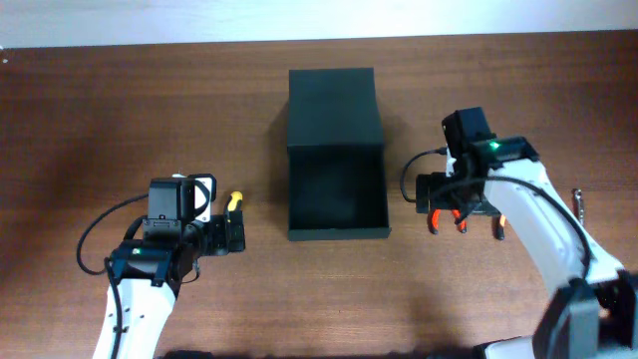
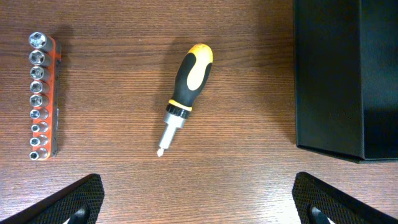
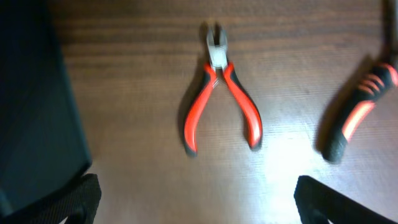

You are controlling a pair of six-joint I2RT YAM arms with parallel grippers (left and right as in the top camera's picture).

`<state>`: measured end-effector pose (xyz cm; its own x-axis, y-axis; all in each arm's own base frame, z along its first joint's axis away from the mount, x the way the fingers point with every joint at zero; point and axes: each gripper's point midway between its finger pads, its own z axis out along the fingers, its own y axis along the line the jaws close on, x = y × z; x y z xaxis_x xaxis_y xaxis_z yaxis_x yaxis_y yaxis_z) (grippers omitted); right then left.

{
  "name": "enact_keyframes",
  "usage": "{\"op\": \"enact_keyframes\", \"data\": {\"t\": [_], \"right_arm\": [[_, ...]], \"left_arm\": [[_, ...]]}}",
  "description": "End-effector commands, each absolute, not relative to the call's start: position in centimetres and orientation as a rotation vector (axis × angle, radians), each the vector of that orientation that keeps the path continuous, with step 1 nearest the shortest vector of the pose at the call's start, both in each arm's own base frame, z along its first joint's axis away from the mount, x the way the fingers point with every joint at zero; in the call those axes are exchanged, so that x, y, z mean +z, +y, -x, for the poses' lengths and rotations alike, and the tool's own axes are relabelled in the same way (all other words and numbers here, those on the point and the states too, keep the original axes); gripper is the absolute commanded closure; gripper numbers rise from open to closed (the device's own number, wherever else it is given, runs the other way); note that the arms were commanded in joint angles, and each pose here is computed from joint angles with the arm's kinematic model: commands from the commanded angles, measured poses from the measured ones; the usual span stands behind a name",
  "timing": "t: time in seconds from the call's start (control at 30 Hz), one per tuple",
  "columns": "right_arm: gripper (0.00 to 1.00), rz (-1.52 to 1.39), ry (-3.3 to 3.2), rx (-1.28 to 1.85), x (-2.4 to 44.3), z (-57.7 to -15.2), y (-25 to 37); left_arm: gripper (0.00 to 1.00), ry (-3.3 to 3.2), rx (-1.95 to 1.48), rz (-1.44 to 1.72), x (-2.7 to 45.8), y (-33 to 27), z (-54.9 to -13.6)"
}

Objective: Pack container
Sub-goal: 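Lower the right gripper onto the red-black diagonal cutters and grasp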

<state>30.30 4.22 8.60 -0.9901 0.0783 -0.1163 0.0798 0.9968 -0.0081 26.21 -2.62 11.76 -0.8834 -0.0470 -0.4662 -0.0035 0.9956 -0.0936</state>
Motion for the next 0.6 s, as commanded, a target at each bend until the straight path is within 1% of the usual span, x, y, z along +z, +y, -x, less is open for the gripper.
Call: {"op": "enact_keyframes", "data": {"t": [0.0, 0.2, 0.3, 0.57], "right_arm": [[0.01, -0.126, 3.041, -0.015, 7.0, -30.8, 4.6], [0.00, -0.139, 3.035, 0.029, 5.0, -31.3, 5.1], [0.00, -0.206, 3.048, 0.034, 3.9, -30.6, 5.1], [0.00, -0.224, 3.095, 0.038, 1.4, -28.3, 4.9]], "left_arm": [[0.01, 2.633, -0.146, 0.034, 12.5, -2.9, -26.6], [0.01, 2.632, -0.146, 0.034, 12.5, -2.9, -26.6], [0.01, 2.633, -0.146, 0.034, 12.5, -2.9, -26.6], [0.01, 2.633, -0.146, 0.034, 12.5, -2.9, -26.6]]}}
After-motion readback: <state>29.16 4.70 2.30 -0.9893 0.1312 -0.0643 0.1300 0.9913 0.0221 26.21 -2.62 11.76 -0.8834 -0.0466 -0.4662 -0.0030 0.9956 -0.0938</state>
